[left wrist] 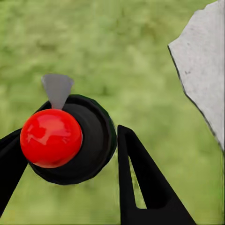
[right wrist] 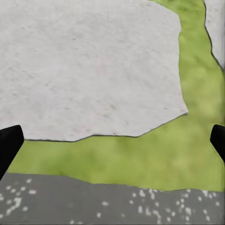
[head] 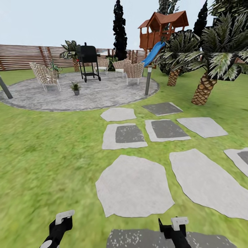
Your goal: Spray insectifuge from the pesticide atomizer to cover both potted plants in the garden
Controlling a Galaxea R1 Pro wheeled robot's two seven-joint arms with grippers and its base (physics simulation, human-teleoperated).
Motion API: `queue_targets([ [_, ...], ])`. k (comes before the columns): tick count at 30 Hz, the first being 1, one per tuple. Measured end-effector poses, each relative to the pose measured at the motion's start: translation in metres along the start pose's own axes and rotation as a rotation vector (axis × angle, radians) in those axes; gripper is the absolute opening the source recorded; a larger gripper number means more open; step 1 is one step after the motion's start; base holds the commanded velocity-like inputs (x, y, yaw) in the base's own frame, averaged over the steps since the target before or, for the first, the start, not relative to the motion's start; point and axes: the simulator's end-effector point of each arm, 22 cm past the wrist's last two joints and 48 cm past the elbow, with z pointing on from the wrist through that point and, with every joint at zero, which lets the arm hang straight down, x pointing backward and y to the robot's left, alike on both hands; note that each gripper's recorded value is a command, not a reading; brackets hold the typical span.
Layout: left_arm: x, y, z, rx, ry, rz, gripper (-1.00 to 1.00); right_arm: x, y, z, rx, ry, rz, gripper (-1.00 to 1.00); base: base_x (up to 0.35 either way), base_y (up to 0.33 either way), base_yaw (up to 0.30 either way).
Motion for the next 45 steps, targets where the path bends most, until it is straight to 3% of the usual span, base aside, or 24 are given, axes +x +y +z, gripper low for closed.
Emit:
queue_targets([
  [32, -0.0102, -0.0001, -0.0014, 0.002, -0.021, -0.002, -1.00, -0.0088, -0.0001, -0.0010, 0.000, -0.018, -0.002, 1.00, 0.296, -0.158, 0.002],
  [45, -0.0093, 0.0000, -0.0015, 0.002, -0.017, -0.002, -1.00, -0.0083, -0.0001, -0.0010, 0.000, -0.017, 0.000, 1.00, 0.313, -0.130, 0.187],
])
